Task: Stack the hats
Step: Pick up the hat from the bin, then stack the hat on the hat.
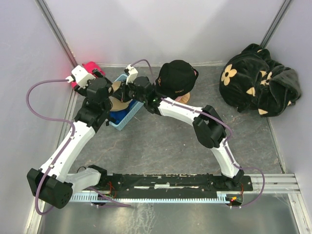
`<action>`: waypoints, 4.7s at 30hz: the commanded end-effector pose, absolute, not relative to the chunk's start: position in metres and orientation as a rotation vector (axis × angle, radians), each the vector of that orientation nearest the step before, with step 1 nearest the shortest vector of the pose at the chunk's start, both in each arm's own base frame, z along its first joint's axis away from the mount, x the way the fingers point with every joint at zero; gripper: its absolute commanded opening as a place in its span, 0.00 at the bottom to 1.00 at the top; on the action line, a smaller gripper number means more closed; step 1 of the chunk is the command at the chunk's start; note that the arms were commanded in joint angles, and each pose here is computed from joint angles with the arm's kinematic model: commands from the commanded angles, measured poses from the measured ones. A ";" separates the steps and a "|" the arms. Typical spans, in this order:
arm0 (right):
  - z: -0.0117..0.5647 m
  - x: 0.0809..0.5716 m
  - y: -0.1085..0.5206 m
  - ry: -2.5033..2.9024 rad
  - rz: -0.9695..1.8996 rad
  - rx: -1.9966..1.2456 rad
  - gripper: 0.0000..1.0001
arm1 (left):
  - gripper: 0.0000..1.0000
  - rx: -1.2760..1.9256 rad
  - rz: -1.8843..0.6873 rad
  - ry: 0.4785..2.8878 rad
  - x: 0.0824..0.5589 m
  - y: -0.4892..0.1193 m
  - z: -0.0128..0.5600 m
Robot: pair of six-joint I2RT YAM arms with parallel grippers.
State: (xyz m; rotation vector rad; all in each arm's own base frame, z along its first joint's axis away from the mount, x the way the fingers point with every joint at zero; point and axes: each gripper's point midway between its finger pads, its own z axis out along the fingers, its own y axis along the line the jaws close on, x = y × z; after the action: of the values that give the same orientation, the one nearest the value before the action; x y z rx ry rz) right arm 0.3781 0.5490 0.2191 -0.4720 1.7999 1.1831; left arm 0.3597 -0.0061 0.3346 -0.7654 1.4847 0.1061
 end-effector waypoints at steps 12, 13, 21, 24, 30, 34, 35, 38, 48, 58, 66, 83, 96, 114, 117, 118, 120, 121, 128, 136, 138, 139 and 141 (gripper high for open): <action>0.343 0.427 0.526 1.433 1.449 -0.202 0.01 | 0.76 -0.835 0.054 1.372 0.361 0.004 0.340; 0.347 0.429 0.524 1.419 1.451 -0.189 0.01 | 0.76 -0.833 0.054 1.377 0.361 0.004 0.338; 0.351 0.450 0.503 1.399 1.426 -0.098 0.01 | 0.76 -0.822 0.030 1.437 0.370 -0.006 0.309; 0.345 0.456 0.494 1.410 1.388 -0.074 0.01 | 0.75 -0.811 0.012 1.477 0.374 -0.013 0.291; 0.342 0.465 0.478 1.413 1.292 -0.057 0.01 | 0.75 -0.772 -0.045 1.523 0.379 -0.026 0.263; 0.344 0.470 0.468 1.409 1.240 -0.042 0.01 | 0.73 -0.761 -0.063 1.555 0.378 -0.031 0.245; 0.345 0.472 0.465 1.407 1.229 -0.035 0.01 | 0.73 -0.762 -0.064 1.562 0.378 -0.032 0.241; 0.347 0.476 0.460 1.403 1.201 -0.023 0.01 | 0.73 -0.761 -0.079 1.564 0.376 -0.035 0.234; 0.364 0.488 0.447 1.377 1.134 -0.008 0.01 | 0.73 -0.669 -0.077 1.575 0.366 -0.064 0.219; 0.378 0.493 0.437 1.363 1.057 -0.009 0.01 | 0.74 -0.609 -0.027 1.628 0.361 -0.090 0.183; 0.399 0.489 0.436 1.354 1.048 -0.040 0.01 | 0.76 -0.564 0.011 1.649 0.366 -0.113 0.168; 0.418 0.451 0.463 1.354 0.986 -0.160 0.01 | 0.82 -0.646 0.054 1.589 0.394 -0.134 0.174; 0.445 0.431 0.464 1.327 0.970 -0.183 0.01 | 0.86 -0.746 0.303 1.589 0.393 -0.115 0.156; 0.474 0.429 0.423 1.325 1.055 -0.136 0.02 | 0.52 -0.790 0.443 1.474 0.378 -0.071 0.172; 0.475 0.434 0.416 1.331 1.092 -0.119 0.01 | 0.41 -0.777 0.413 1.457 0.378 -0.070 0.177; 0.476 0.435 0.415 1.331 1.100 -0.117 0.01 | 0.38 -0.770 0.399 1.449 0.379 -0.070 0.180; 0.478 0.435 0.412 1.330 1.112 -0.119 0.01 | 0.33 -0.754 0.368 1.431 0.380 -0.071 0.186; 0.479 0.435 0.411 1.328 1.120 -0.118 0.01 | 0.33 -0.746 0.364 1.426 0.380 -0.071 0.188; 0.489 0.444 0.396 1.314 1.179 -0.113 0.01 | 0.18 -0.701 0.361 1.399 0.385 -0.074 0.206; 0.492 0.477 0.352 1.281 1.232 -0.048 0.01 | 0.14 -0.647 0.386 1.316 0.393 -0.076 0.244; 0.493 0.483 0.341 1.270 1.246 -0.035 0.01 | 0.14 -0.638 0.394 1.295 0.397 -0.078 0.251; 0.494 0.486 0.337 1.255 1.259 -0.034 0.01 | 0.14 -0.629 0.404 1.287 0.399 -0.079 0.254; 0.494 0.494 0.327 1.242 1.284 -0.023 0.02 | 0.14 -0.616 0.421 1.264 0.403 -0.081 0.263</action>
State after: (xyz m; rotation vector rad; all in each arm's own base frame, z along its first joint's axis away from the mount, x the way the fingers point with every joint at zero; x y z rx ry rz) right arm 0.5091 0.3494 0.4375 0.0002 1.4161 1.1703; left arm 0.3977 -0.0813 0.2244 -0.6113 1.3606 0.4117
